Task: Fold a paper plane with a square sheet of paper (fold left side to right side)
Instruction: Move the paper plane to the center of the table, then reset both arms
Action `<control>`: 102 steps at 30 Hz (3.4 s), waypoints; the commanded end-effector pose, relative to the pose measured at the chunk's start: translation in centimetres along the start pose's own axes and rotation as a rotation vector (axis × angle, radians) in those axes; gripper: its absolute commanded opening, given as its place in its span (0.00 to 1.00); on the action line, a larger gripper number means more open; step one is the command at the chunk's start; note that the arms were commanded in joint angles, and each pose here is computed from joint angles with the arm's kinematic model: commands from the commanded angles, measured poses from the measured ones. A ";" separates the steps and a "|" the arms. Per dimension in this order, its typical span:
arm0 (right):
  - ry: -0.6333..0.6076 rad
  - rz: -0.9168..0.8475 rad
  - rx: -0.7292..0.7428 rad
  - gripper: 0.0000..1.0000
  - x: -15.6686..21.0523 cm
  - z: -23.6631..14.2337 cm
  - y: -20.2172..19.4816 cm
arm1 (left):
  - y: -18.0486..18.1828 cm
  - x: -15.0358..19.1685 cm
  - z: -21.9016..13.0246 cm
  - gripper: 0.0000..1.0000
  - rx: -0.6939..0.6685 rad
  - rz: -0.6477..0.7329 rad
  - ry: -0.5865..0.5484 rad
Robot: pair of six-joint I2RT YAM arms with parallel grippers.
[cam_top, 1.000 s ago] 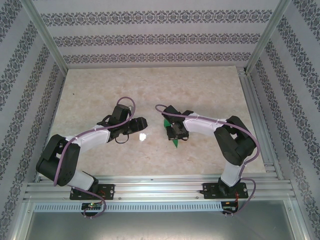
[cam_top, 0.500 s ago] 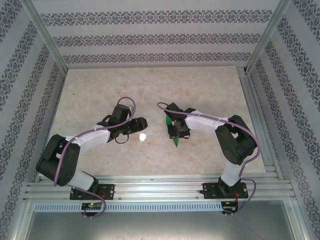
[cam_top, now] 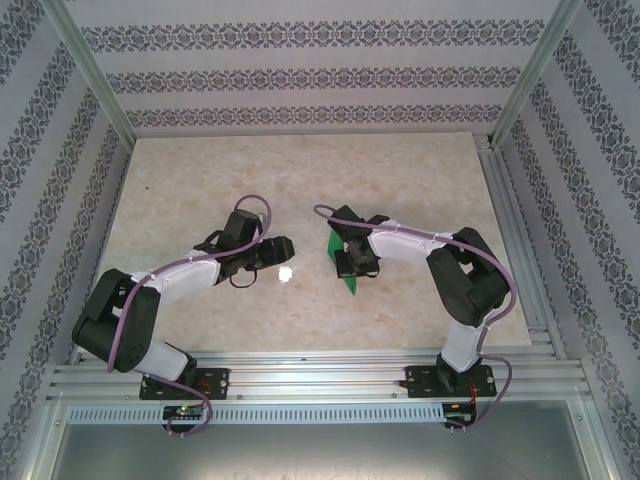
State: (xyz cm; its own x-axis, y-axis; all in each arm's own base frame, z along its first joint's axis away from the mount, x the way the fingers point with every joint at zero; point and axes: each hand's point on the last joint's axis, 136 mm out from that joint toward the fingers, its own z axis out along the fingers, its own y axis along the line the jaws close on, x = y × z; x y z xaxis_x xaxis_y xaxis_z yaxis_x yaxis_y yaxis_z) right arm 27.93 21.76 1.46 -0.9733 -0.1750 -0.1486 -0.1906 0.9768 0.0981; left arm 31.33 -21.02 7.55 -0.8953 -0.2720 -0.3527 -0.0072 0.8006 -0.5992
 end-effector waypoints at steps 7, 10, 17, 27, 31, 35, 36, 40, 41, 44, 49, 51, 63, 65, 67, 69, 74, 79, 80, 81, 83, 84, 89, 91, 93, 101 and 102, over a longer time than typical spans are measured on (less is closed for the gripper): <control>-0.030 0.005 -0.006 0.19 -2.0 -1.4 -0.2 | -0.4 -0.6 -0.8 0.69 0.015 0.017 -0.013; -0.017 0.012 0.001 0.21 -2.5 -0.7 -0.5 | -0.5 -0.6 -0.9 0.69 0.017 0.018 -0.012; -0.009 0.007 -0.003 0.06 -3.3 -0.3 -0.3 | -0.5 -0.7 -1.0 0.69 0.013 0.021 -0.012; -0.036 0.004 0.020 0.00 -5.2 -0.8 -1.3 | -0.6 -0.8 -1.1 0.69 0.009 0.026 -0.015; -0.015 0.003 0.026 0.00 -5.1 0.3 -1.4 | -0.7 -0.9 -1.2 0.69 0.013 0.031 -0.016; -0.005 0.000 0.028 0.07 -5.1 0.6 -1.4 | -1.2 -1.2 -1.7 0.69 0.027 0.040 -0.037; -0.004 0.000 0.026 0.08 -5.1 0.4 -1.4 | -1.4 -1.4 -1.8 0.70 0.032 0.044 -0.046; -0.058 0.000 0.021 0.15 -5.8 -2.5 -1.3 | -1.8 -2.1 -3.1 0.70 0.032 0.063 -0.090; -0.077 -0.001 0.023 0.18 -6.0 -3.6 -1.4 | -1.9 -2.3 -3.6 0.71 0.030 0.070 -0.105; -0.118 -0.005 0.030 0.26 -6.1 -6.7 -1.6 | -2.3 -2.8 -4.7 0.74 0.027 0.083 -0.134; -0.211 -0.008 0.030 0.36 -6.1 -11.6 -2.2 | -3.2 -3.6 -7.0 0.81 0.035 0.107 -0.199; -0.256 -0.002 0.022 0.39 -6.2 -13.5 -2.8 | -3.2 -4.1 -8.3 0.85 0.018 0.120 -0.238; -0.790 0.096 0.079 0.76 -6.7 -23.3 -11.8 | 2.8 -7.7 -19.4 1.00 -0.351 0.105 -0.699; -0.873 0.157 0.129 0.98 -6.3 -23.5 -14.4 | 3.7 -8.3 -21.1 1.00 -0.416 0.142 -0.785; -0.942 0.171 0.179 0.98 -6.0 -23.2 -16.5 | 4.8 -8.7 -22.3 1.00 -0.487 0.175 -0.866; -0.978 0.195 0.257 0.98 -5.2 -21.6 -18.8 | 6.2 -9.2 -23.6 1.00 -0.564 0.184 -0.949; -1.005 0.289 0.335 0.98 -4.7 -17.9 -23.7 | 9.8 -9.8 -23.3 1.00 -0.700 0.222 -0.990; -1.010 0.317 0.321 0.98 -5.9 -14.4 -26.2 | 13.3 -9.9 -21.4 1.00 -0.768 0.222 -0.969; -1.030 0.305 0.323 0.98 -6.3 -14.1 -26.3 | 13.6 -10.0 -20.9 1.00 -0.757 0.236 -0.970; -1.058 0.303 0.318 0.98 -6.8 -13.9 -26.4 | 13.9 -10.1 -20.4 1.00 -0.741 0.240 -0.971; -1.115 0.261 0.296 0.98 -7.8 -13.9 -26.0 | 14.0 -10.2 -19.4 1.00 -0.696 0.270 -0.964; -1.124 0.231 0.288 0.98 -8.3 -14.1 -25.7 | 13.9 -10.4 -19.0 1.00 -0.680 0.294 -0.962; -1.218 0.145 0.237 0.98 -9.9 -13.3 -24.6 | 13.3 -11.4 -16.8 1.00 -0.631 0.423 -0.926; -1.229 0.126 0.240 0.98 -9.6 -12.7 -24.2 | 13.3 -11.9 -16.1 1.00 -0.598 0.437 -0.927; -1.242 0.150 0.244 0.98 -9.4 -12.6 -24.6 | 13.5 -12.3 -15.2 1.00 -0.572 0.450 -0.929; -1.247 0.152 0.246 0.98 -9.4 -12.7 -24.7 | 13.3 -13.3 -10.3 1.00 -0.455 0.549 -0.881; -1.246 0.153 0.246 0.98 -9.4 -12.7 -24.6 | 13.3 -13.5 -9.8 1.00 -0.444 0.561 -0.896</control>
State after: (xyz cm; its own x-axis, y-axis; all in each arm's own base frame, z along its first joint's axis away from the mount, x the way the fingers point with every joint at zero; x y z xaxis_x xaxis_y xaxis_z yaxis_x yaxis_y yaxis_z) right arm 39.87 -2.75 11.42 -0.2417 0.0621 -0.9684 0.1012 0.9941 0.0385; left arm 37.09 -0.25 9.08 -0.3305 0.0208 -0.9436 -0.0982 0.9936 0.0563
